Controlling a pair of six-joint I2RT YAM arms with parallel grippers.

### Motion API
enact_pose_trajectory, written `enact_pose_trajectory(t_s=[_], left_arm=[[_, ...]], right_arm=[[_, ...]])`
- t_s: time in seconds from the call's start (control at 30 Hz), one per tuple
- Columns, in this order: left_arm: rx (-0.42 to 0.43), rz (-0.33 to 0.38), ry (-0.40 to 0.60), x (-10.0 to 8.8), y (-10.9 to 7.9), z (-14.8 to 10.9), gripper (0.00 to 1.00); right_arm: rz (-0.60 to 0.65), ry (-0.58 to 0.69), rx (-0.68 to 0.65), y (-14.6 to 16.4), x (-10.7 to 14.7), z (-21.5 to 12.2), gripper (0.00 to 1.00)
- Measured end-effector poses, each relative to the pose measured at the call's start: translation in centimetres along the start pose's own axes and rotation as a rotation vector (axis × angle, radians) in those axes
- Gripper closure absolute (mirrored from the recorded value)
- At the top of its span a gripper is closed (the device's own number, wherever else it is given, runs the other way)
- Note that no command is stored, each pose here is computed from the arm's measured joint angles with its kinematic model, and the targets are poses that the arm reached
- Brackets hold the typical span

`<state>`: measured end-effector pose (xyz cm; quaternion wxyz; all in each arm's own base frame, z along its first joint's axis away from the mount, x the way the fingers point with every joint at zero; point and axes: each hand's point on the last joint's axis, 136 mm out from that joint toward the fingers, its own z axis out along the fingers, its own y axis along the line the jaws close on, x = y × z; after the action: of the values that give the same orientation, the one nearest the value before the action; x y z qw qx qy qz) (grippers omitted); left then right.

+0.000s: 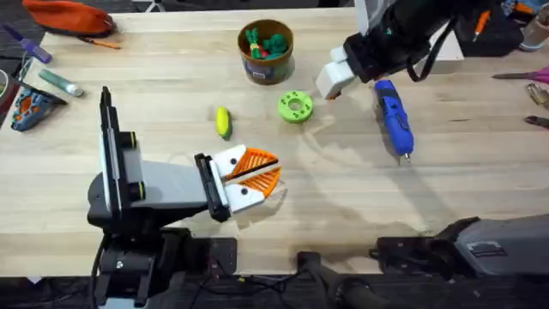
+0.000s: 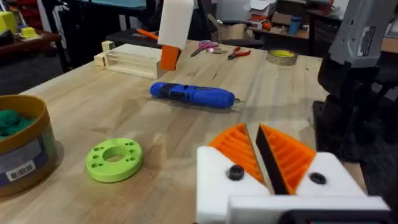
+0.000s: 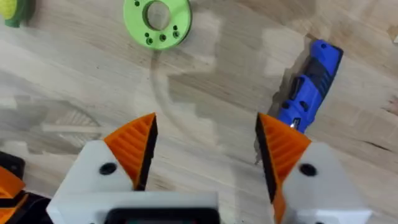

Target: Pick up the gripper from the table and insert it into the empty holder that is missing its gripper. Then pick up a screw, insert it into the mounting hole, and use the screwdriver to tighten it. Finally, clean up the table by picking up the vegetable and placing it into the bucket.

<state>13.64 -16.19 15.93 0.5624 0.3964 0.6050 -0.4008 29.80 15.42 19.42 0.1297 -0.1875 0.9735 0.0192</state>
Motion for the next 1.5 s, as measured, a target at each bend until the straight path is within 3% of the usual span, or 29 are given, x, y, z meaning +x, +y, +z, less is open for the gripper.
enact_pose_trajectory(t_s=[0.17,0.87,1.23,1.5], left_arm=[[0.000,0.000,0.000,0.0,0.0,0.0,0.987],[0.000,0.000,0.000,0.0,0.0,0.0,0.988],[0.000,0.000,0.000,0.0,0.0,0.0,0.988],[0.000,0.001,0.000,0.0,0.0,0.0,0.988]], right_arm=[[0.000,0.000,0.000,0.0,0.0,0.0,0.129],[0.006,0.004,0.011,-0.3,0.1,0.0,0.126],[0.270,0.070,0.091,-6.4,1.9,1.4,0.126],[0.339,0.043,0.110,-9.3,2.2,5.0,0.126]])
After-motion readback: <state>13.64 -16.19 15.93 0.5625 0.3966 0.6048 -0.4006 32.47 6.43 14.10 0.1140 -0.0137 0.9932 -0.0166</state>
